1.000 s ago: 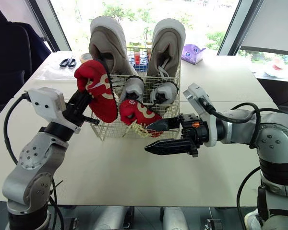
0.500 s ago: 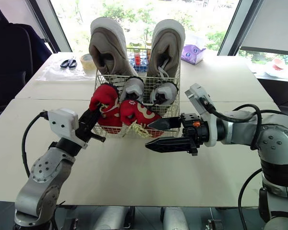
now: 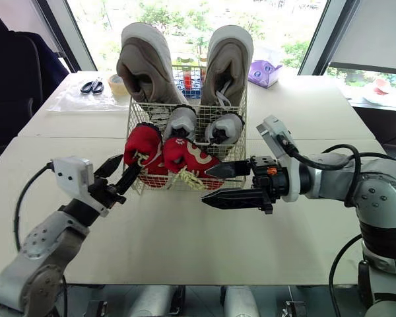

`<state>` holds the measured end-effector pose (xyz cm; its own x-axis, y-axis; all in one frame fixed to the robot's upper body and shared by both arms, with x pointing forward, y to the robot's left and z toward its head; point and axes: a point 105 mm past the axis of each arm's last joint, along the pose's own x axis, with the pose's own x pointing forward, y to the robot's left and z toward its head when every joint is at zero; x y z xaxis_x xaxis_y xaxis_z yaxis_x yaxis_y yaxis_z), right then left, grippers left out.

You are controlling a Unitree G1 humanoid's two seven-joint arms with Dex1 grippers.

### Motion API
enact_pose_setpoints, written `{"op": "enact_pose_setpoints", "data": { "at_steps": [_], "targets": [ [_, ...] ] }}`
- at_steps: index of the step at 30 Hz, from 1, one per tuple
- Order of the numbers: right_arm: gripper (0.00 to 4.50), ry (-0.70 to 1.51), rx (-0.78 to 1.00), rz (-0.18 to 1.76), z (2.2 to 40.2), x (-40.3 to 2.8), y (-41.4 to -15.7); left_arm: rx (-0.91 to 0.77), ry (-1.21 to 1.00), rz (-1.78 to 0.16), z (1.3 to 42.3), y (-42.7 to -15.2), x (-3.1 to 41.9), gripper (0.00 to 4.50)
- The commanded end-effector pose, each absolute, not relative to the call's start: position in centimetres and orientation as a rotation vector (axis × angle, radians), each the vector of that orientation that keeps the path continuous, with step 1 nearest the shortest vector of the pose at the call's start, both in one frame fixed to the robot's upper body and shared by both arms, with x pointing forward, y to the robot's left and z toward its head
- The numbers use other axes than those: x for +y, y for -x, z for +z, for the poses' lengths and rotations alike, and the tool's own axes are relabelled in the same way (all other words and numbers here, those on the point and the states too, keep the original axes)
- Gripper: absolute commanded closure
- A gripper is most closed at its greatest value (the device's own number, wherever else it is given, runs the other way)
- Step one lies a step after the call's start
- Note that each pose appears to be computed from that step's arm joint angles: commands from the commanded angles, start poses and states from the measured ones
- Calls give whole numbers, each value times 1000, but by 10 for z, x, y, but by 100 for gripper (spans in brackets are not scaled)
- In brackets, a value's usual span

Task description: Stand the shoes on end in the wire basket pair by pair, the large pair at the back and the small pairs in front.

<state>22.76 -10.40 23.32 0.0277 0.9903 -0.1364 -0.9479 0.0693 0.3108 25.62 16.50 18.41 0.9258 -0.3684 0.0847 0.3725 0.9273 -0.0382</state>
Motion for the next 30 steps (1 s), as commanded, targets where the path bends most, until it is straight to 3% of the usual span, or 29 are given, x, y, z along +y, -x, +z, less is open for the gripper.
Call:
{"op": "enact_pose_setpoints", "data": {
  "at_steps": [1, 7, 10, 15, 19, 30],
  "targets": [
    [0, -126, 315, 1510, 239, -108, -227, -71, 70, -454, 208, -237, 175, 210],
    [0, -127, 328, 1527, 234, -108, -226, 153, 61, -640, 206, -201, 182, 210],
    [0, -133, 336, 1525, 230, -108, -227, 238, 160, -730, 208, -183, 179, 210],
    [0, -124, 411, 1491, 217, -119, -219, 444, 150, -607, 183, -167, 227, 210],
    [0, -106, 438, 1432, 205, -127, -221, 519, 161, -618, 171, -173, 248, 210],
    [0, -54, 477, 1344, 187, -131, -216, 549, 95, -721, 164, -198, 250, 210]
  ]
}}
